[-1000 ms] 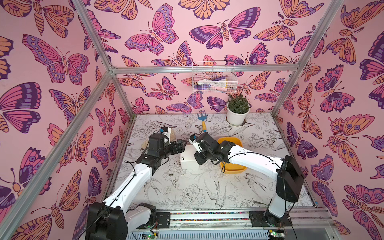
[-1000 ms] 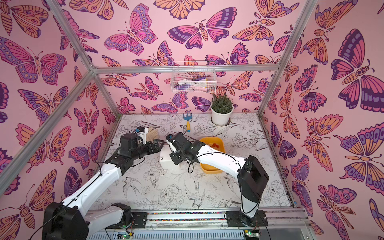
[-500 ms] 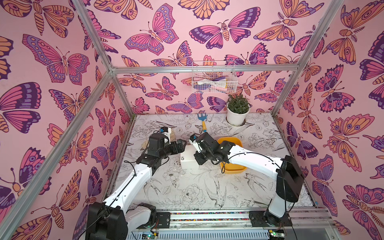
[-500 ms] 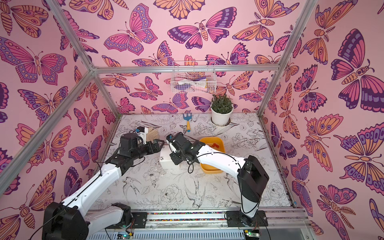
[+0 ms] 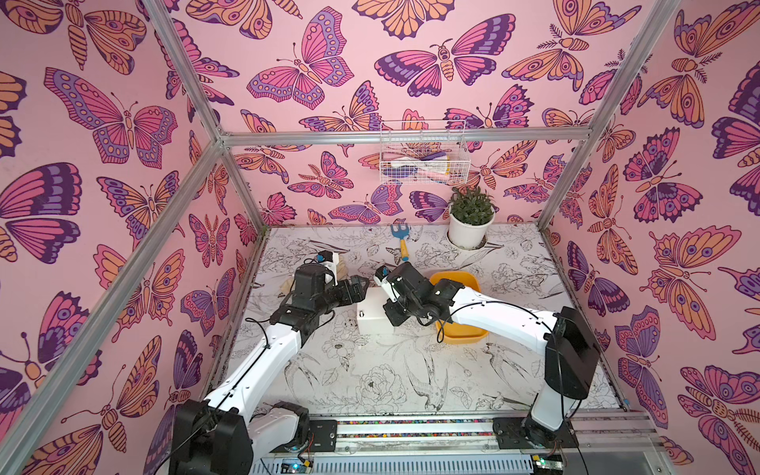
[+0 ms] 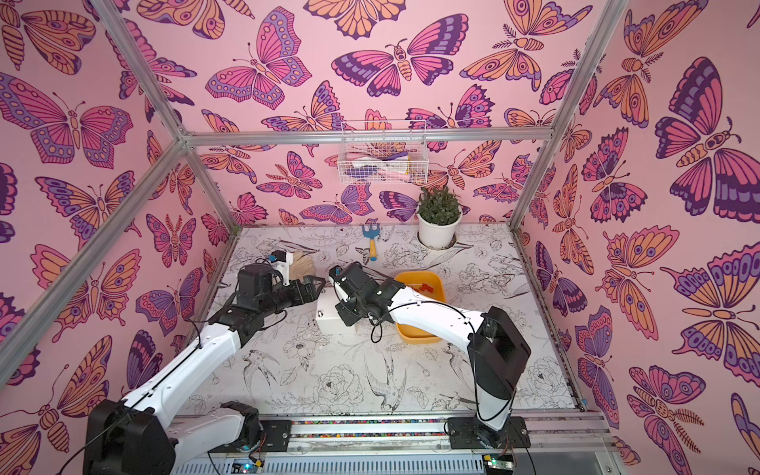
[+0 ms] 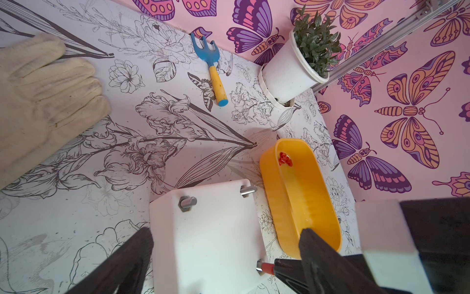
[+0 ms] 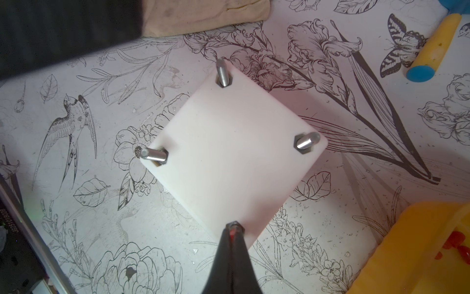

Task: Cover the protruding screws with screw protection sleeves
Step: Attach the screw protection sleeve to the screw.

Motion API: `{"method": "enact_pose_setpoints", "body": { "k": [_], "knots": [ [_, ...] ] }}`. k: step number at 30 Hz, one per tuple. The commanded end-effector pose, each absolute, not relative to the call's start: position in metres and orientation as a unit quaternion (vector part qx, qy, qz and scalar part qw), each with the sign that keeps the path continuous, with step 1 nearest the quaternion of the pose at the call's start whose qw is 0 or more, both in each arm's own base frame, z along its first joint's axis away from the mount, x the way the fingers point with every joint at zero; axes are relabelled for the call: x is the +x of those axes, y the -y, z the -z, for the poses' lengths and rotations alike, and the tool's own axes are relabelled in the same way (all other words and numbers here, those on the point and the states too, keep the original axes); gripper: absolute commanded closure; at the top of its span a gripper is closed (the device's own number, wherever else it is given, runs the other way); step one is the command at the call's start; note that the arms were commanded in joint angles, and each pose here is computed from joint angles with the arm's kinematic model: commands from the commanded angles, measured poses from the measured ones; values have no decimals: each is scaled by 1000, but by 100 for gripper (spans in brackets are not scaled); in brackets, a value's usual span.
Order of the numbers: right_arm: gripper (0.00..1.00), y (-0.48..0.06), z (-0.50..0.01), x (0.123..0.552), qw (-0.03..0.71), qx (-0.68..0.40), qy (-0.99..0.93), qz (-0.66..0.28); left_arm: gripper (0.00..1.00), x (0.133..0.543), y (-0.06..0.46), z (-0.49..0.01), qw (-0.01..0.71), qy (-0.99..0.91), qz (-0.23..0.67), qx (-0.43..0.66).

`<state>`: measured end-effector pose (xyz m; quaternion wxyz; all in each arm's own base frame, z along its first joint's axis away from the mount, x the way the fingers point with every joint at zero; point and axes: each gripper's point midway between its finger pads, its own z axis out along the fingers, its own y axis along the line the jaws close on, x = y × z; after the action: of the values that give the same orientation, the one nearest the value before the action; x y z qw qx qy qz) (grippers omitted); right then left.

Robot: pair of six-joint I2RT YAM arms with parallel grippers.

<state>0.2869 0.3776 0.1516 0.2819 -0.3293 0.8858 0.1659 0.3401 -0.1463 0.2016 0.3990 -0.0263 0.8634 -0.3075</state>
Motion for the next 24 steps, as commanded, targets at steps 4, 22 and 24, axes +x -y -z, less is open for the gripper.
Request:
{"method": "enact_pose_setpoints", "body": {
  "k": [4, 22, 24],
  "knots": [
    [100, -374, -131, 284, 257, -327, -896, -155, 8, 340, 146, -199, 399, -861, 313, -28],
    [100, -375, -136, 295, 268, -313, -898, -153, 8, 339, 144, -202, 405, -859, 313, -28],
    [100, -376, -141, 298, 274, -311, -897, -155, 8, 339, 144, -203, 406, -859, 312, -28]
  ]
}}
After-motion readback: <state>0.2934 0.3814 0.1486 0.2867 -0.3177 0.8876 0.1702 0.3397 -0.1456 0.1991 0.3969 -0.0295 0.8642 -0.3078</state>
